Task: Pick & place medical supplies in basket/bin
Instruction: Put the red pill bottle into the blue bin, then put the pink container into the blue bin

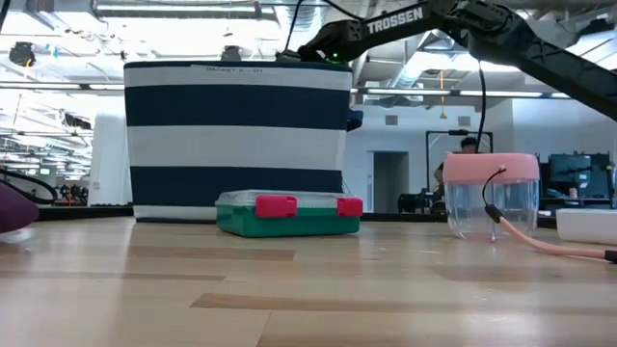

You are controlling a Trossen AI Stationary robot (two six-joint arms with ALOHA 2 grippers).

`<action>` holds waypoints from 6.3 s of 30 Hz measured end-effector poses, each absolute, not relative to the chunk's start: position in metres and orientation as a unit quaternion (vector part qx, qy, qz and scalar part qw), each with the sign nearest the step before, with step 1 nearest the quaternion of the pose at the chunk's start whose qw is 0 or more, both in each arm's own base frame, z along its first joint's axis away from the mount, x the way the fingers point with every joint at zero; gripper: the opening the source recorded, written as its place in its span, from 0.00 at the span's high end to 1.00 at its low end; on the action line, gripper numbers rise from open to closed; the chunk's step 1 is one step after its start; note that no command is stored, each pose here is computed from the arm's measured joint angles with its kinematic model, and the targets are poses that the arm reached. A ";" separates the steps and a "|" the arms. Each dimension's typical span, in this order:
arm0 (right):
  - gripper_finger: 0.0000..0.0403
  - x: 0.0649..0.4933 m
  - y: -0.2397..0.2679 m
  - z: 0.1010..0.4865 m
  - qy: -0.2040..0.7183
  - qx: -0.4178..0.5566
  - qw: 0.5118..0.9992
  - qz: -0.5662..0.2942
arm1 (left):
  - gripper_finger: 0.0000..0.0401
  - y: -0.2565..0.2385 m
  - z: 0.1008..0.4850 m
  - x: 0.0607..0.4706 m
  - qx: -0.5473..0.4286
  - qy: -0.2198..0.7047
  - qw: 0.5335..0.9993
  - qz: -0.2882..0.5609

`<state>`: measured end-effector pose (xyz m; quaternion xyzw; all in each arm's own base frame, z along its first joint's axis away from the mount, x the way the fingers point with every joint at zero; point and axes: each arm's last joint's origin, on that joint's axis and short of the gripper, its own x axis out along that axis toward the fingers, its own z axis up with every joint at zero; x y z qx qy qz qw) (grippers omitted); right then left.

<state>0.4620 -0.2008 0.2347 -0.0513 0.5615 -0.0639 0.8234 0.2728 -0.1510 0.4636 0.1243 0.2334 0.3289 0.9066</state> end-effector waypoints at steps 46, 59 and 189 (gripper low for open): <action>0.50 0.248 -0.055 0.497 0.424 -0.046 0.903 -0.056 | 1.00 -0.153 0.462 0.273 0.113 0.260 0.911 0.299; 0.51 0.241 0.005 0.448 0.515 -0.060 0.852 0.072 | 1.00 -0.156 0.462 0.271 0.113 0.261 0.913 0.292; 0.66 0.204 0.173 0.141 0.566 0.185 0.804 0.000 | 1.00 -0.156 0.461 0.272 0.106 0.257 0.913 0.297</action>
